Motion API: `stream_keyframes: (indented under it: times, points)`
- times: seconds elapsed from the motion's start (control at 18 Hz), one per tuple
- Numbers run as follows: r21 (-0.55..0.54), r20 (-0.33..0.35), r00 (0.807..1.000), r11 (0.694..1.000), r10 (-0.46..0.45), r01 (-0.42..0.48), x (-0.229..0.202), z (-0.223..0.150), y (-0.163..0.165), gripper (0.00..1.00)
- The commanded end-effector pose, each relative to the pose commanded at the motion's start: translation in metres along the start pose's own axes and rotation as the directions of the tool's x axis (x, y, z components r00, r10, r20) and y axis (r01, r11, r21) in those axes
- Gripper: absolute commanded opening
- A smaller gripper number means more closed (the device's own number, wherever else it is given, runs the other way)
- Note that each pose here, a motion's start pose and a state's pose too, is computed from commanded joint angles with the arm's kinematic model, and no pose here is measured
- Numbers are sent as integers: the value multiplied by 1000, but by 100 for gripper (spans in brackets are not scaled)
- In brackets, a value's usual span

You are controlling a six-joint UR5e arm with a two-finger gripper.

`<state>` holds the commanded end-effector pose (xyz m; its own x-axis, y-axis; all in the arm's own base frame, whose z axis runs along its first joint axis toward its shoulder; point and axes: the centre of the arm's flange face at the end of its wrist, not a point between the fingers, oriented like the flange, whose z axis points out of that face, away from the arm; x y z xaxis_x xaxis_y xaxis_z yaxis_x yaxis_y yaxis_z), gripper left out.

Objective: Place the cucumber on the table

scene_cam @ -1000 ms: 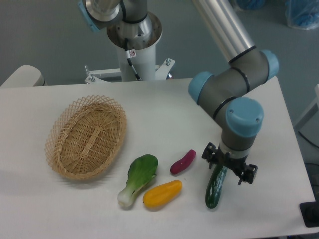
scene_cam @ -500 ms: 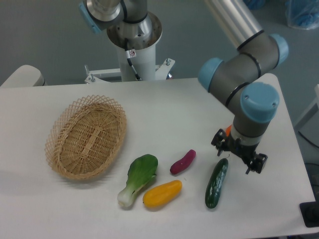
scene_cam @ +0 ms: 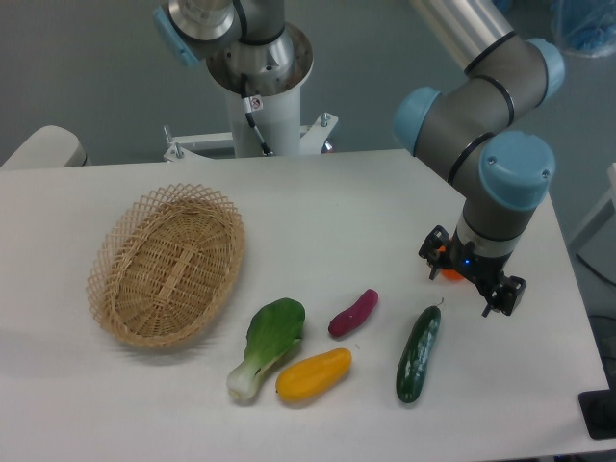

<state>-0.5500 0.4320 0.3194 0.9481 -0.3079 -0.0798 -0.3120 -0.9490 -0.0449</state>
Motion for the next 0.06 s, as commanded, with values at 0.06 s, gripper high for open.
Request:
stream_keyframes:
  times: [0.06]
  points:
    - [0, 1, 1000, 1000, 0, 0, 0, 0, 0, 100]
